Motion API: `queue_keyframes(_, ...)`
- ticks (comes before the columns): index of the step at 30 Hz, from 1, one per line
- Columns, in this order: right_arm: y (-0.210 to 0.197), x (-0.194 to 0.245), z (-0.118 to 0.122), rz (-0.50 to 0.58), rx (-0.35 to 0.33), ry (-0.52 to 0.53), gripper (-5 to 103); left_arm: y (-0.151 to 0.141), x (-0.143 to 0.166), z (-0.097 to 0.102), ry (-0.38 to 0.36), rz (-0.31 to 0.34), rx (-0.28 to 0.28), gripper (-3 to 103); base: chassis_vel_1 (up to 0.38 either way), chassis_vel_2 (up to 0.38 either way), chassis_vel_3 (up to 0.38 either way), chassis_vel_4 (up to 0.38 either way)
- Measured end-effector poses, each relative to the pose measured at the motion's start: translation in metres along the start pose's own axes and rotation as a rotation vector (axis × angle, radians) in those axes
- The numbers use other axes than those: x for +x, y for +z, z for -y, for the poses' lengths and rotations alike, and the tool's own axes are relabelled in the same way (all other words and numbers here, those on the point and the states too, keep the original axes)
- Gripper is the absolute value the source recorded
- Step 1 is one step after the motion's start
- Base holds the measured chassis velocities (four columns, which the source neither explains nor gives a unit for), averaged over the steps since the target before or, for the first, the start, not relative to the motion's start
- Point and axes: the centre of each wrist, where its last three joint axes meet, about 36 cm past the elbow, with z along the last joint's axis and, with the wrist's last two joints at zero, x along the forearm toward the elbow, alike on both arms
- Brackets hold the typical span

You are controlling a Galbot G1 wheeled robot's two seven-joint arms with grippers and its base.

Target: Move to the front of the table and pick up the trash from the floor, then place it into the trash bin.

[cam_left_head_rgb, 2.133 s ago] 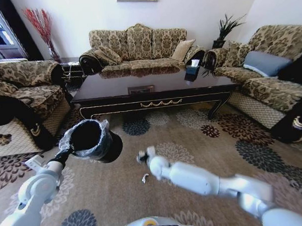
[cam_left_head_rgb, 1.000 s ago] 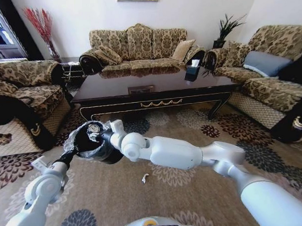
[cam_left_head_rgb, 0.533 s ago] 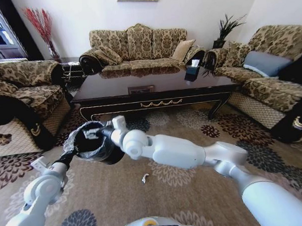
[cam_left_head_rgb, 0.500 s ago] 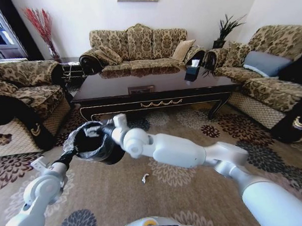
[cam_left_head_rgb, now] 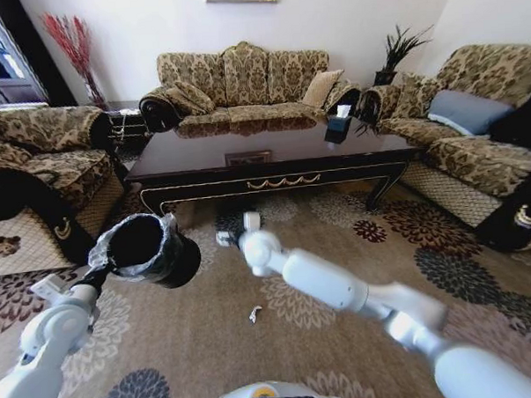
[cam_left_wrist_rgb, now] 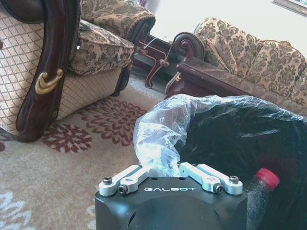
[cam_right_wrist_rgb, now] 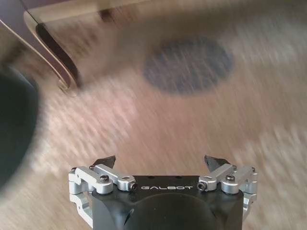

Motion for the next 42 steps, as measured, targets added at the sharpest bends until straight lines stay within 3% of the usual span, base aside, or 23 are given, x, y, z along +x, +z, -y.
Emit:
queue_keyframes(1,0.0,0.0,0.0,0.0,0.0,0.0,100,0.0,0.0,0.0,0.0,0.0,0.0,3,0.0,0.0,0.0,0.0)
queue_keyframes(5,0.068,-0.034,0.018,-0.126,-0.027,0.091,100,-0.003,0.002,0.0,0.0,0.006,0.002,3,0.0,0.0,0.0,0.0)
queue_keyframes(10,0.119,-0.052,0.028,-0.177,-0.024,0.131,100,-0.001,0.003,0.001,0.004,0.01,0.009,3,0.0,0.0,0.0,0.0)
queue_keyframes(15,0.143,-0.068,0.034,-0.196,-0.055,0.133,100,0.003,0.002,0.005,0.008,0.012,0.016,3,0.0,0.0,0.0,0.0)
queue_keyframes(37,0.186,-0.116,0.056,-0.191,-0.06,0.185,103,0.008,-0.003,0.005,0.009,0.007,0.018,3,0.0,0.0,0.0,0.0)
queue_keyframes(42,0.193,-0.121,0.059,-0.195,-0.057,0.196,98,0.009,-0.003,0.005,0.007,0.007,0.016,3,0.0,0.0,0.0,0.0)
